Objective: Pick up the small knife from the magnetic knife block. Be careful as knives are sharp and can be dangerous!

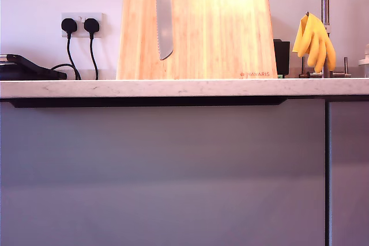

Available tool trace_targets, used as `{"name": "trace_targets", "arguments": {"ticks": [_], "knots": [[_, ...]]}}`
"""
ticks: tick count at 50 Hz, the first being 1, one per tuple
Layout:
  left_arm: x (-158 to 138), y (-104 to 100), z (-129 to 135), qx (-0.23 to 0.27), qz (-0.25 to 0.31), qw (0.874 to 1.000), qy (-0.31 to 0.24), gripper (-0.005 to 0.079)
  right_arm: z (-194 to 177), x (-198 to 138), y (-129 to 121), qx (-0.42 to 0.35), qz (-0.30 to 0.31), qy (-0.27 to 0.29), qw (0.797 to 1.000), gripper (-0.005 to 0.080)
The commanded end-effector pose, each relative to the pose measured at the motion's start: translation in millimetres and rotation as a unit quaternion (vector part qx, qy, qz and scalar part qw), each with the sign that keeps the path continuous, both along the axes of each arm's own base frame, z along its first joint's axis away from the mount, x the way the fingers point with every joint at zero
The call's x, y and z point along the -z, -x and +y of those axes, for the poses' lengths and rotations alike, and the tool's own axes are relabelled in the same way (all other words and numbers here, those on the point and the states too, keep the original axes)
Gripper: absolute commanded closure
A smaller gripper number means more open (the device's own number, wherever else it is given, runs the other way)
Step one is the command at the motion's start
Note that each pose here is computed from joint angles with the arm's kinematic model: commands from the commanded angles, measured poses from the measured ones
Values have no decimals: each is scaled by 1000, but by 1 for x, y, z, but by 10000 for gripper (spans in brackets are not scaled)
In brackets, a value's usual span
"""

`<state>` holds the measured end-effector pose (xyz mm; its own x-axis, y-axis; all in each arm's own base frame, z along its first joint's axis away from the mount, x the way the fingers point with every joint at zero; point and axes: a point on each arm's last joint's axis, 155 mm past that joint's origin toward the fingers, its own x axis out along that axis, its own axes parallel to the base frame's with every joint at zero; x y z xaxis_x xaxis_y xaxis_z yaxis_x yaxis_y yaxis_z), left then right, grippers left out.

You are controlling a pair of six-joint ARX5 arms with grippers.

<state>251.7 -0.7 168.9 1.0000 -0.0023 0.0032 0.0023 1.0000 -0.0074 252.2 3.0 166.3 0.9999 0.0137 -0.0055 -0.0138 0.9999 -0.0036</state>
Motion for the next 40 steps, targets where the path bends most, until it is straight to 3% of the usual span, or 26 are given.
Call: {"name": "trace_targets", "arguments": {"ticks": [1,15,25,40], "knots": [[-40,7,-24,75,-66,991,94,764,13,-68,14,-40,-71,-54,995,765],[-49,9,-28,87,-81,989,93,764,17,-74,15,-51,-80,-53,994,765],[-88,28,-58,178,-94,972,123,764,37,-100,29,-105,-88,-48,989,765],[-129,60,-103,304,-44,945,115,764,60,-124,56,-169,-53,-46,983,765]]}}
